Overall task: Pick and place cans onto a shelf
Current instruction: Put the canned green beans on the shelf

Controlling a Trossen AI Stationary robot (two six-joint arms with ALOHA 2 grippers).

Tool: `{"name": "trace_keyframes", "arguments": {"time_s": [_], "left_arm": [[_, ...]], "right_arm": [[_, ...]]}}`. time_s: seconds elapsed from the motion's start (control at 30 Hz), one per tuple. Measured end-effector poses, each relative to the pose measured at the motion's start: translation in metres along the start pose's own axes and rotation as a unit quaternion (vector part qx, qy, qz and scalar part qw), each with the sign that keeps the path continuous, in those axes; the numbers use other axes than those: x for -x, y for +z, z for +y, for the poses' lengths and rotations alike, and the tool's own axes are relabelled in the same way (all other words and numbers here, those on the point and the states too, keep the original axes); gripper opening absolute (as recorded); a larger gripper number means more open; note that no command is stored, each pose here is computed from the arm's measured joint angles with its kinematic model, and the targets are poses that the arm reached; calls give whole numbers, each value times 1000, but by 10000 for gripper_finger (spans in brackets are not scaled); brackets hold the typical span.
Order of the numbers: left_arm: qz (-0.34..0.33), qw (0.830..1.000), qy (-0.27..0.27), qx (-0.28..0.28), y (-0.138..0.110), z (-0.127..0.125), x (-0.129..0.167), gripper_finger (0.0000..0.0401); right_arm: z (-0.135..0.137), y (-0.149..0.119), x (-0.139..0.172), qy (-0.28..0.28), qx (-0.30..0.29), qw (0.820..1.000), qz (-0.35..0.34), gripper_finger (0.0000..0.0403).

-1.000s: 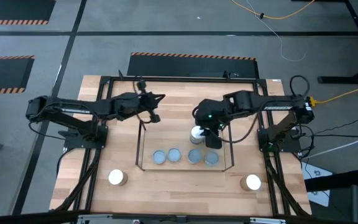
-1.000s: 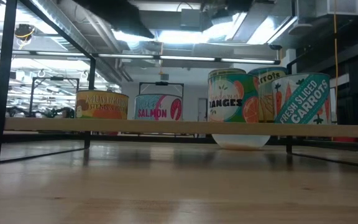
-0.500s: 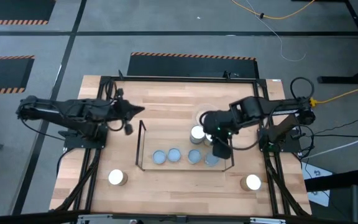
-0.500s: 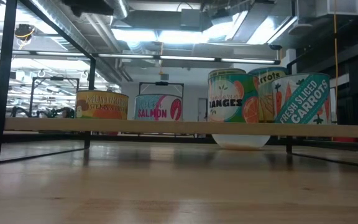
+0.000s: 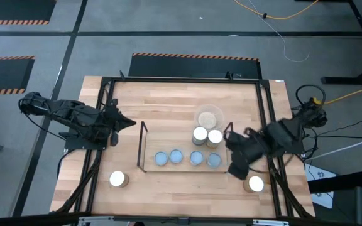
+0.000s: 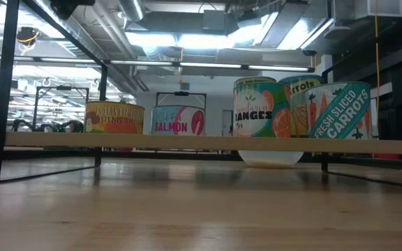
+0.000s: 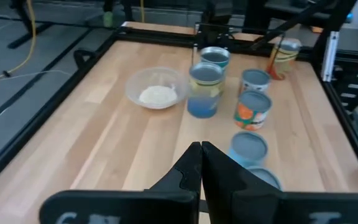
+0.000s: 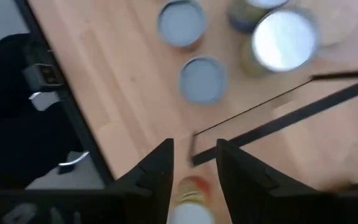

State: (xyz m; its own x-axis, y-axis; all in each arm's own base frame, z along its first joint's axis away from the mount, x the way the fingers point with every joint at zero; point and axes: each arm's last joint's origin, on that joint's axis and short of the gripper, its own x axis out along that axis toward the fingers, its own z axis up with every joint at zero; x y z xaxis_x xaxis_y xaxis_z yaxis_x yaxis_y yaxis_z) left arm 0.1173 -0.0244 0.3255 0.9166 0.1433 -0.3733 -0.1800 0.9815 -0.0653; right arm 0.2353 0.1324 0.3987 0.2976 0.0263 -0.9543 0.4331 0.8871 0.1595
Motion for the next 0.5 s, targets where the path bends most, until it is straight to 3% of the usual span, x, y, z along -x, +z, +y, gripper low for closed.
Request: {"name": "trace_keyframes", "arguments": {"time_s": [0.17, 0.3, 0.5], "left_arm": [[-2, 1000, -17, -5, -1, -3, 3, 3], [-1, 1000, -26, -8, -1, -5, 4, 3], [0, 1000, -30, -11, -1, -6, 4, 3]], "right_arm": [[19, -30, 3, 7, -62, 998, 4, 124], [31, -53, 6, 3, -128, 991, -34, 124], [51, -81, -2, -1, -167, 986, -27, 124]]}}
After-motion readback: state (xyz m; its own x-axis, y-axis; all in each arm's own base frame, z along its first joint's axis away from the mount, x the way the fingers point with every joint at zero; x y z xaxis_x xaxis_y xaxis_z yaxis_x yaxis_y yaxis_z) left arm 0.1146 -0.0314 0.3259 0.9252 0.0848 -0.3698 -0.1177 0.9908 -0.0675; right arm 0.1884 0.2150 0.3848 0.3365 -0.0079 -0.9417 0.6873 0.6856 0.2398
